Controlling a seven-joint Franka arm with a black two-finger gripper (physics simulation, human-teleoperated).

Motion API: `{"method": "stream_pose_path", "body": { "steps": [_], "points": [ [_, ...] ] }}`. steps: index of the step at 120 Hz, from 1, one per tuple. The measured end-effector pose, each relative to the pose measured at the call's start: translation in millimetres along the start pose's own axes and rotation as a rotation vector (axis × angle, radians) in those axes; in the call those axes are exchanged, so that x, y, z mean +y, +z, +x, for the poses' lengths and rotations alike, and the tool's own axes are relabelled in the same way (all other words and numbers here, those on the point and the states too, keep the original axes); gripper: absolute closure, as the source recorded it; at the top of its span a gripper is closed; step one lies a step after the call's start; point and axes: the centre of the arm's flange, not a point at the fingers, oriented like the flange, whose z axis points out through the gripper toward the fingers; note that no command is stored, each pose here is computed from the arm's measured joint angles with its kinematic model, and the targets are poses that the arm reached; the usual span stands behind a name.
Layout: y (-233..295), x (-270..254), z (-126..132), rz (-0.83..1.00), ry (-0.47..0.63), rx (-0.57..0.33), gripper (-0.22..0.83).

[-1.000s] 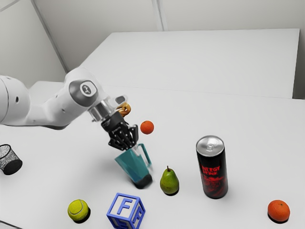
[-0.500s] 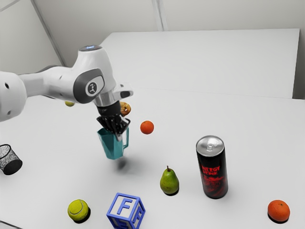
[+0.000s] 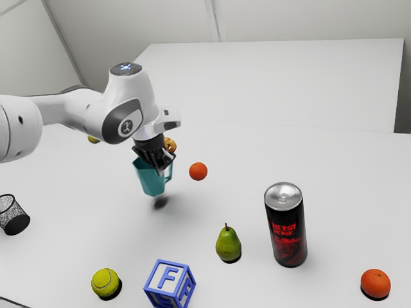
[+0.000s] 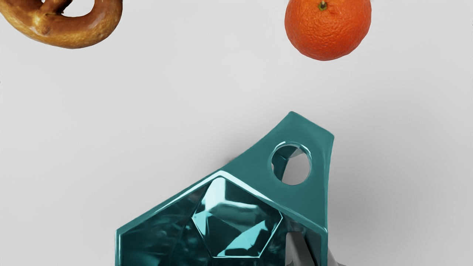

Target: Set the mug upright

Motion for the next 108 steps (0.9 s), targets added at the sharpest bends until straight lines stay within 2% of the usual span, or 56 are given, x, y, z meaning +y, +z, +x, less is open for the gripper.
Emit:
{"method": "stream_pose_path", "body": {
  "steps": [19, 51, 91, 108],
  "points": [
    [8.8, -0.2, 4.4, -0.006, -0.001, 0.022, 0.78],
    [41.6, -3.2, 9.6, -0.03, -0.016, 0.002, 0.79],
    [58.3, -0.3, 15.4, -0.045, -0.019, 0.007, 0.79],
    [54.7, 1.2, 15.6, -0.047, -0.02, 0.013, 0.48]
  ]
}}
